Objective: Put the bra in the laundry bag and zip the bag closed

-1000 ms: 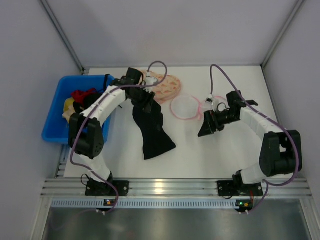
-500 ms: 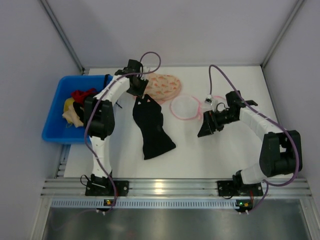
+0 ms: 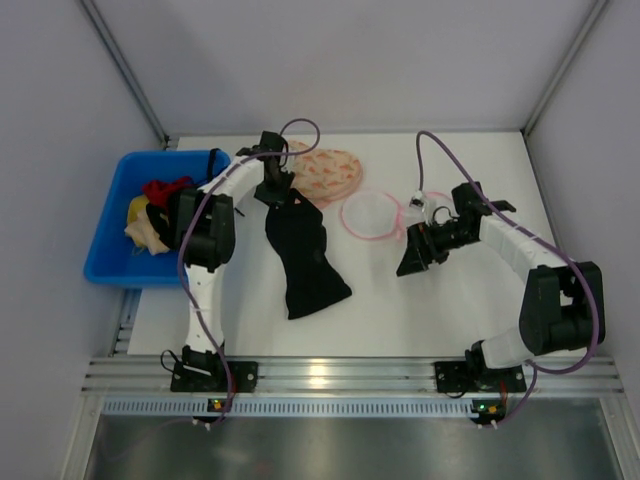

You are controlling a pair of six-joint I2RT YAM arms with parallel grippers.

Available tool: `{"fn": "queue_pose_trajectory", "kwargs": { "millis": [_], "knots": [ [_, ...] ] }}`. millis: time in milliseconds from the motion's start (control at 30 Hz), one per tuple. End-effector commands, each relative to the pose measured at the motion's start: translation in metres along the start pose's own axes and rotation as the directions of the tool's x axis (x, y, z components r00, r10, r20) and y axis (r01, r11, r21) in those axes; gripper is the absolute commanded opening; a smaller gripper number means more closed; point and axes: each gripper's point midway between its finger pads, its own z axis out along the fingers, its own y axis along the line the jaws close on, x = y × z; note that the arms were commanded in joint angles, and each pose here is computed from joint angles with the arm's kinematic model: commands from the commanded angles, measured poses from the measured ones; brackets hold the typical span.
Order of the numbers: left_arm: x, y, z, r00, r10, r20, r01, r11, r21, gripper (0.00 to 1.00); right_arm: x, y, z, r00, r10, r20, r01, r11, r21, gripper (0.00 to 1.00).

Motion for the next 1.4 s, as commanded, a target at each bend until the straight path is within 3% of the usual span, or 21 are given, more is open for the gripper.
{"fn": "queue_pose_trajectory", "kwargs": {
  "millis": [0, 100, 200, 233, 267, 500, 700, 833, 867, 900, 933, 1033, 1167, 1367],
  "knots": [
    [0.000, -0.001, 0.010, 0.999, -0.044, 0.007, 0.044, 0.999, 0.021, 0.47, -0.003, 0.005, -0.005, 0.999, -0.050, 0.009, 0.050, 0.999, 0.003, 0.90],
    [0.004, 0.004, 0.019, 0.998, -0.069, -0.009, 0.069, 0.997, 0.016, 0.36, -0.003, 0.005, -0.007, 0.999, -0.050, 0.009, 0.050, 0.999, 0.007, 0.90],
    [0.005, -0.001, 0.017, 0.997, -0.072, -0.009, 0.072, 0.996, 0.045, 0.17, -0.006, 0.006, -0.009, 0.998, -0.054, 0.015, 0.054, 0.998, 0.011, 0.90],
    [0.004, -0.004, 0.011, 0.997, -0.073, -0.002, 0.073, 0.995, 0.065, 0.04, -0.007, 0.006, -0.010, 0.998, -0.061, 0.018, 0.060, 0.998, 0.014, 0.90],
    [0.002, -0.006, 0.006, 0.998, -0.068, 0.009, 0.067, 0.995, 0.078, 0.00, -0.007, 0.006, -0.011, 0.998, -0.059, 0.016, 0.059, 0.998, 0.016, 0.90],
    [-0.022, -0.018, -0.082, 0.973, 0.009, 0.230, -0.042, 0.989, 0.140, 0.00, -0.011, 0.008, -0.014, 0.997, -0.073, 0.022, 0.073, 0.997, 0.024, 0.89],
    [-0.011, -0.027, -0.118, 0.955, 0.064, 0.290, -0.107, 0.985, 0.138, 0.00, -0.015, 0.009, -0.015, 0.997, -0.075, 0.032, 0.074, 0.997, 0.024, 0.89],
    [-0.003, -0.028, -0.121, 0.950, 0.099, 0.296, -0.130, 0.987, 0.090, 0.00, -0.015, 0.010, -0.016, 0.997, -0.070, 0.035, 0.069, 0.997, 0.024, 0.89],
    [-0.003, -0.027, -0.117, 0.954, 0.095, 0.285, -0.121, 0.990, 0.075, 0.05, -0.017, 0.010, -0.016, 0.997, -0.073, 0.038, 0.072, 0.997, 0.025, 0.89],
    [-0.004, -0.022, -0.110, 0.959, 0.087, 0.270, -0.102, 0.994, 0.041, 0.22, -0.017, 0.011, -0.016, 0.997, -0.070, 0.039, 0.069, 0.997, 0.023, 0.89],
    [-0.007, -0.020, -0.108, 0.961, 0.064, 0.269, -0.073, 0.997, 0.024, 0.31, -0.017, 0.011, -0.016, 0.997, -0.064, 0.037, 0.063, 0.998, 0.024, 0.89],
    [-0.020, -0.006, -0.095, 0.964, 0.038, 0.264, -0.026, 0.999, -0.047, 0.47, -0.016, 0.010, -0.018, 0.997, -0.065, 0.037, 0.064, 0.997, 0.034, 0.90],
    [-0.033, 0.003, -0.077, 0.967, 0.005, 0.253, 0.018, 0.996, -0.087, 0.52, -0.014, 0.010, -0.018, 0.997, -0.071, 0.027, 0.069, 0.997, 0.044, 0.90],
    [-0.032, 0.012, -0.041, 0.976, -0.073, 0.204, 0.082, 0.996, -0.036, 0.55, -0.010, 0.007, -0.017, 0.998, -0.062, 0.013, 0.061, 0.997, 0.047, 0.91]
  ]
}}
